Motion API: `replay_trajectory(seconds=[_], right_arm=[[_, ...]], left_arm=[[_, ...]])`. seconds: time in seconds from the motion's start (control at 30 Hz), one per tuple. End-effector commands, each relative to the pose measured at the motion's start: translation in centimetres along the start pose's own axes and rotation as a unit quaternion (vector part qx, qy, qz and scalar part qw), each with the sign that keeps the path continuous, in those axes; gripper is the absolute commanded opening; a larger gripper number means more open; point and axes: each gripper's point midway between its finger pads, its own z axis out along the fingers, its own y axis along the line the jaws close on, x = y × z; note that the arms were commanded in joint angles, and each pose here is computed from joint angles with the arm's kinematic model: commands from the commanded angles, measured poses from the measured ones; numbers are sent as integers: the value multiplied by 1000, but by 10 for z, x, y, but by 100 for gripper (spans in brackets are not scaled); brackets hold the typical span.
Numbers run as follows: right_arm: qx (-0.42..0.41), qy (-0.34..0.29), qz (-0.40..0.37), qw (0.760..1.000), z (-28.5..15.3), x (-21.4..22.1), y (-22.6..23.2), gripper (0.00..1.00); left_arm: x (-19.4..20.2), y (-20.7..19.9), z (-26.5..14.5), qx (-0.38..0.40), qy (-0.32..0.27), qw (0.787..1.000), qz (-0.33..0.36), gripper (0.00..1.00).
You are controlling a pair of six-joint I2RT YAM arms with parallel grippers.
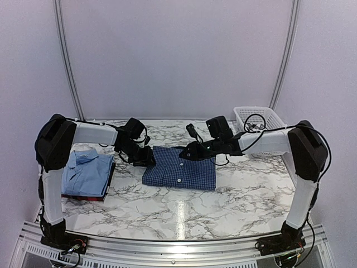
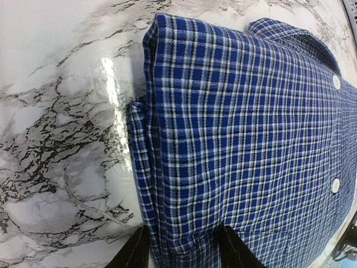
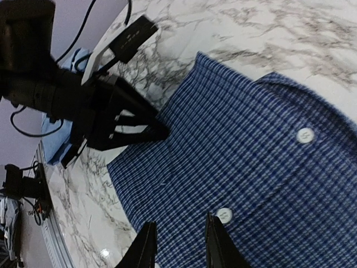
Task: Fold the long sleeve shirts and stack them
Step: Smooth out the square-folded shirt at the center of the board.
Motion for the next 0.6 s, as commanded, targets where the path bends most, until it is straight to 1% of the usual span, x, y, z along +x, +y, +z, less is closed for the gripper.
replay_trajectory(seconds=[0.0, 0.17, 0.3, 0.43, 0.47, 0.57], right_arm=[[-17, 15, 2, 1000, 23, 19, 24, 26], [-8, 35, 10, 999, 50, 40, 18, 26], [14, 52, 17, 998, 61, 57, 2, 25], [21, 64, 23, 998, 66, 68, -5, 25], [21, 62, 22, 998, 65, 67, -4, 25], [27, 49, 17, 998, 57, 55, 1, 25]], left_arm=[[69, 47, 32, -73, 115, 990, -32, 44], [78, 49, 39, -90, 128, 987, -29, 42], [87, 51, 44, -104, 135, 985, -33, 33], [89, 53, 45, -118, 131, 984, -39, 28], [89, 53, 45, -120, 129, 983, -40, 25], [82, 48, 42, -117, 117, 985, -39, 11]])
